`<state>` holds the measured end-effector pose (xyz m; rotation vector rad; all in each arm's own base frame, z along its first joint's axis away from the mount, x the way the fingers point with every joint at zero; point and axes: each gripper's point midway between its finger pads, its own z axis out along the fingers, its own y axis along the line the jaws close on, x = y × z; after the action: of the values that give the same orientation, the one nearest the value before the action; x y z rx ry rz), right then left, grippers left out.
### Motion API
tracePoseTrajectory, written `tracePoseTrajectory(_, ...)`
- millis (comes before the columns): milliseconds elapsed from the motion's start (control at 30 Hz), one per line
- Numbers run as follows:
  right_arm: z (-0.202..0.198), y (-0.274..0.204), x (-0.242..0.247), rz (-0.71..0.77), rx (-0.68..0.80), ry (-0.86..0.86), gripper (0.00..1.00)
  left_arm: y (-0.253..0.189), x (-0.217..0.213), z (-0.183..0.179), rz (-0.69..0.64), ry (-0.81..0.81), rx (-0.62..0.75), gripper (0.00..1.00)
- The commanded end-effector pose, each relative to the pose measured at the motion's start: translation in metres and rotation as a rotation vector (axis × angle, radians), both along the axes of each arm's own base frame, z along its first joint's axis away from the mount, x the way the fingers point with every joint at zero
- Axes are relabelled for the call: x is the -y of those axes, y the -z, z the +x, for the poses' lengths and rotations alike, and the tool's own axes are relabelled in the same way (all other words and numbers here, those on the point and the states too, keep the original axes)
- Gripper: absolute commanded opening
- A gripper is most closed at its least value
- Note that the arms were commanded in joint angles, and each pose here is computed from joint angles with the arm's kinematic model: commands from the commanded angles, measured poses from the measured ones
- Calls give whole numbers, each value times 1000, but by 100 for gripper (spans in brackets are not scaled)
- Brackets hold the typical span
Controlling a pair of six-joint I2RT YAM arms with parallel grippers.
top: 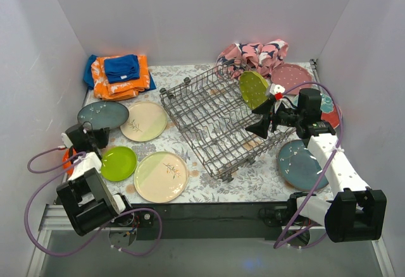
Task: Load the plates into the dish rack
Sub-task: Grab a plate with the left arm
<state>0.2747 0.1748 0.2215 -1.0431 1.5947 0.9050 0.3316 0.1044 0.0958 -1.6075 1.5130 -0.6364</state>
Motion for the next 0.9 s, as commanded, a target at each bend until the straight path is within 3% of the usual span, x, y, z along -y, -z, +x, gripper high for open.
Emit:
tracePoseTrajectory(0,-1,-2,-2,16,8,-20,86,-99,-4,25,130,59,282,0)
tracePoseTrajectory(867,-1,1,-3,21,-10,-30,86,-131,36,6,-30,155,379,0)
